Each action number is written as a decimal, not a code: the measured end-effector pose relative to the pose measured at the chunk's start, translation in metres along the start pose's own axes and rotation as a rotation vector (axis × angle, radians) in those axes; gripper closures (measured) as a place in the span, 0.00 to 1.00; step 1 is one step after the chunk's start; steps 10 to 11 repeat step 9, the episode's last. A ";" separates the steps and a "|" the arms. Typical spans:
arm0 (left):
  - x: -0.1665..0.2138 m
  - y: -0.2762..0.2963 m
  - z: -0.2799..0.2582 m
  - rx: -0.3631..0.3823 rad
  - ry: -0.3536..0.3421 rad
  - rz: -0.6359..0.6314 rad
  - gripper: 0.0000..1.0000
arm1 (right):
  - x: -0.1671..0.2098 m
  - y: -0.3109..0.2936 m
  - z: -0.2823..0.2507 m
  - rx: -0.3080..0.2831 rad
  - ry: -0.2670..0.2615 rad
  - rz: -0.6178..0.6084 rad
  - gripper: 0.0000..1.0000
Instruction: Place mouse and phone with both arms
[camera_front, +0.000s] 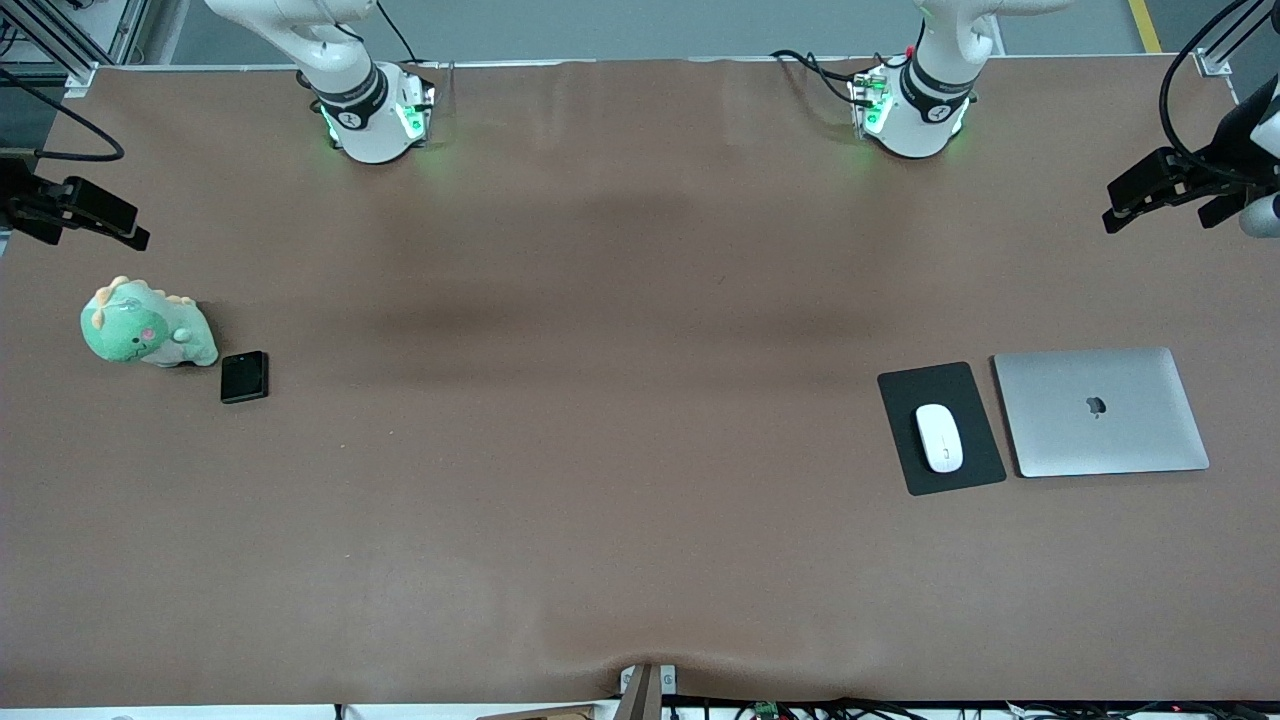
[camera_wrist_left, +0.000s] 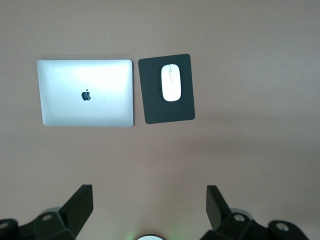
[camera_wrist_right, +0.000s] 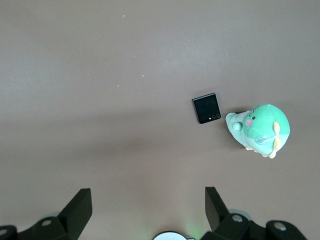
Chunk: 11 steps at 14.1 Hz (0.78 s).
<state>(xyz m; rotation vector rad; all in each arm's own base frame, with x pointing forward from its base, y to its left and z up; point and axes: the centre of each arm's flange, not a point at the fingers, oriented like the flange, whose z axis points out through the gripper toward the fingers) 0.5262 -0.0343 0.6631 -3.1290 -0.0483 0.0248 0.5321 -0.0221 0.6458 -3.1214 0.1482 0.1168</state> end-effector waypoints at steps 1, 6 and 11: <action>0.001 0.000 0.001 0.004 -0.002 0.001 0.00 | 0.000 0.000 0.000 0.000 -0.001 -0.001 0.00; 0.001 0.002 0.001 0.006 -0.002 0.005 0.00 | 0.000 -0.009 0.003 -0.002 -0.007 -0.018 0.00; 0.001 0.002 0.001 0.006 -0.004 0.005 0.00 | 0.000 -0.009 0.003 -0.002 -0.005 -0.018 0.00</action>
